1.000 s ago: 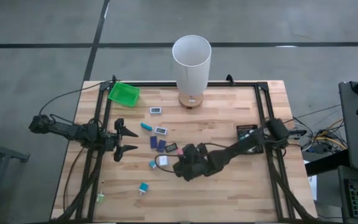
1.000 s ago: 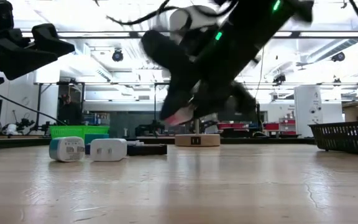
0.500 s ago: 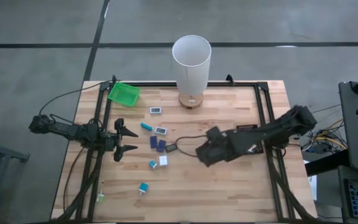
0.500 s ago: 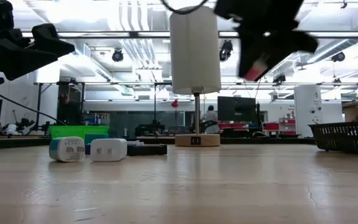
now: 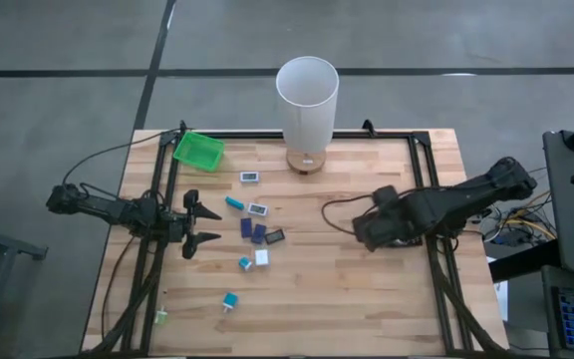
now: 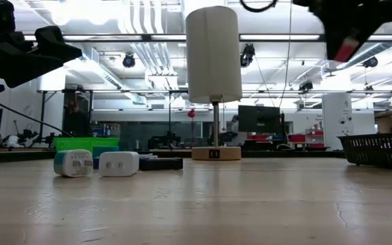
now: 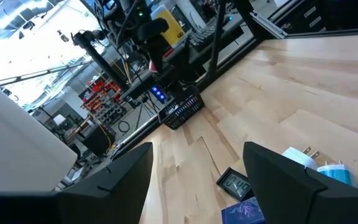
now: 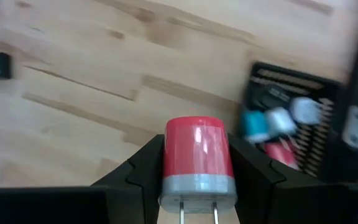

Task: Pick & Place Office items
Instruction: Put the pink charger adapter into the black bin

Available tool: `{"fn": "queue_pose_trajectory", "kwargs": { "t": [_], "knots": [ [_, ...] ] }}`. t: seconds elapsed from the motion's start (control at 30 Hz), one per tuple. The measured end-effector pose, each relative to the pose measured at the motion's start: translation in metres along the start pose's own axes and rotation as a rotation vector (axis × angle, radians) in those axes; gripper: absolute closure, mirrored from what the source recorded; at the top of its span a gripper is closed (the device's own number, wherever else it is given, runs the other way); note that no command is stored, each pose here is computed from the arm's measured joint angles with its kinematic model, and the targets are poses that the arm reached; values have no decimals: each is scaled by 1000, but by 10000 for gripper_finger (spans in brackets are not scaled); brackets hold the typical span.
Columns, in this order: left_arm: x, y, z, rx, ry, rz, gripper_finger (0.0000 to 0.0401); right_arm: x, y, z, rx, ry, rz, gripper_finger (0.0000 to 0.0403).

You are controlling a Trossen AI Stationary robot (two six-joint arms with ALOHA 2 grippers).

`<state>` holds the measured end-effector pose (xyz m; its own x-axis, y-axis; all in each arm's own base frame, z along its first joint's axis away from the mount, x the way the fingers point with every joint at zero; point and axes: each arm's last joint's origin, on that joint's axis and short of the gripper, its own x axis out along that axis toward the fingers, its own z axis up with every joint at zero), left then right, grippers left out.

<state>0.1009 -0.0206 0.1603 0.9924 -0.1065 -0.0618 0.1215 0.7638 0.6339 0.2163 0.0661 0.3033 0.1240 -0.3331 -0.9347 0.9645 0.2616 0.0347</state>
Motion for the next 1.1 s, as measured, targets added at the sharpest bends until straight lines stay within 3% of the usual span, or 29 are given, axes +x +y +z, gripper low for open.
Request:
{"fn": "queue_pose_trajectory", "kwargs": {
  "t": [0.27,0.53,0.9,1.1],
  "knots": [
    [0,0,0,0,0,0,144,-5,-37,3,121,51,-69,264],
    [0,0,0,0,0,0,144,31,-69,-10,234,121,-99,264],
    [0,0,0,0,0,1,144,80,-92,-30,305,228,-43,264],
    [0,0,0,0,0,1,144,81,-86,-31,304,254,-51,264]
  ]
}}
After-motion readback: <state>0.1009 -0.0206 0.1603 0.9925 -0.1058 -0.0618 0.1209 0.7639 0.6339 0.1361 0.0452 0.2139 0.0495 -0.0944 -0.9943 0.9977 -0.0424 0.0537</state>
